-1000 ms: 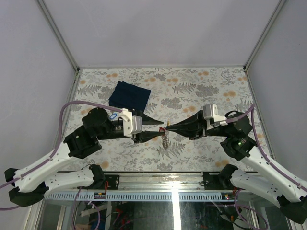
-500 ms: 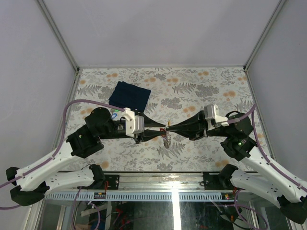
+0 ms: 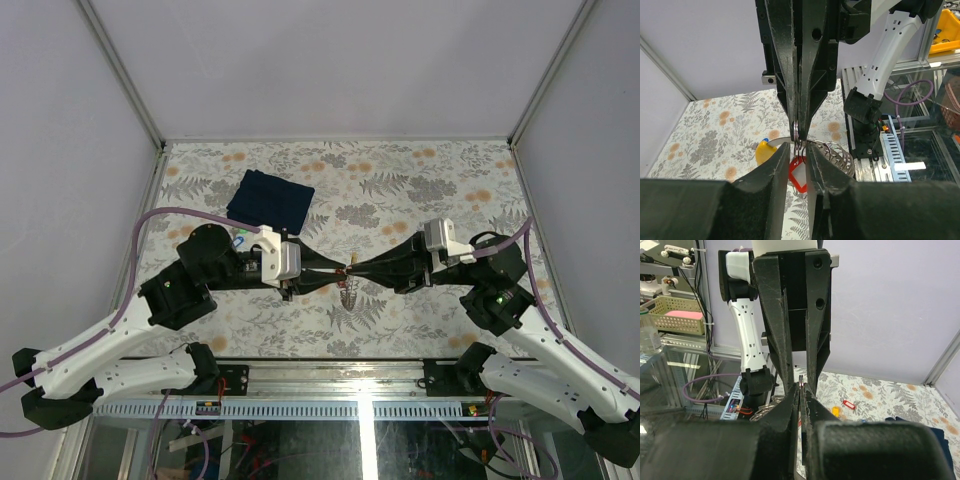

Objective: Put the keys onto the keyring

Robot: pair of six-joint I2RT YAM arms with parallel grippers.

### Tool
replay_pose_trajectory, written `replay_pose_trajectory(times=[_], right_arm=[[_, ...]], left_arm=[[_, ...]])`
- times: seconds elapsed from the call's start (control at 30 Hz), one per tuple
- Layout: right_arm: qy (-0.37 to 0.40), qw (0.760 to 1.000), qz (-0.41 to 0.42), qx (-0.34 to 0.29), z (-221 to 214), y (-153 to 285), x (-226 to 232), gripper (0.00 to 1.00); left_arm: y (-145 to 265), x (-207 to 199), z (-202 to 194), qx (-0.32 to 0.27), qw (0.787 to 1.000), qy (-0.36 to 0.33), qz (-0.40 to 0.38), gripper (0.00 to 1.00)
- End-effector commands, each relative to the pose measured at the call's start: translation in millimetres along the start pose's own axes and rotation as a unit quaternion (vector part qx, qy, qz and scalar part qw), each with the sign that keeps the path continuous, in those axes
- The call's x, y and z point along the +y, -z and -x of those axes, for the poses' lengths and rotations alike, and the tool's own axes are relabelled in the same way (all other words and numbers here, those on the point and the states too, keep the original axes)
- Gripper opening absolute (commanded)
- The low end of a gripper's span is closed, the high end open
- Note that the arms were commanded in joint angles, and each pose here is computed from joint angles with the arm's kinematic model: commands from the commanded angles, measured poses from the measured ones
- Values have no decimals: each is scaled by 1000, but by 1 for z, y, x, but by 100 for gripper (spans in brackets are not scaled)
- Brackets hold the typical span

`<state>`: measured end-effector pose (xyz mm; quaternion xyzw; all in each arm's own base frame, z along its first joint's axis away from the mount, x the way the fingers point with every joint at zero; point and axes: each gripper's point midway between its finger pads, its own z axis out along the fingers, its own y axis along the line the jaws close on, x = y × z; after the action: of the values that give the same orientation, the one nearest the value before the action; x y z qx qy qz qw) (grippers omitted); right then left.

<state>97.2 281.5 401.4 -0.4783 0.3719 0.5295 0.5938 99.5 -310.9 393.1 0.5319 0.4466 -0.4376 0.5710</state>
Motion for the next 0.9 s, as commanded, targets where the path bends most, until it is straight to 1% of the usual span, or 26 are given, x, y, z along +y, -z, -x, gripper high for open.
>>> replay_pose_trajectory(times=[0.0, 0.1, 0.13, 0.3, 0.5, 0.57, 0.7, 0.87], right_arm=[[22, 1000, 10, -13, 11, -1, 2, 0], [22, 1000, 11, -13, 11, -1, 3, 0], [22, 1000, 11, -13, 11, -1, 3, 0], [24, 1000, 10, -14, 12, 0, 3, 0], [31, 999, 3, -15, 15, 2, 3, 1], [39, 999, -3, -10, 16, 3, 1, 5], [47, 999, -5, 19, 11, 6, 1, 15], [43, 997, -5, 56, -1, 9, 0, 22]], left_arm=[[-3, 2, 21, -37, 999, -13, -1, 22], [-4, 2, 20, -36, 999, -13, 0, 22], [-4, 2, 20, -36, 999, -13, -2, 21], [-5, 2, 17, -31, 999, -12, -3, 1], [-3, 3, 9, -10, 1000, -9, 1, 0], [-1, 5, 5, 5, 1000, -10, 6, 0], [5, 7, -6, 56, 998, -9, 12, 0], [13, 7, -25, 127, 992, -4, 7, 0]])
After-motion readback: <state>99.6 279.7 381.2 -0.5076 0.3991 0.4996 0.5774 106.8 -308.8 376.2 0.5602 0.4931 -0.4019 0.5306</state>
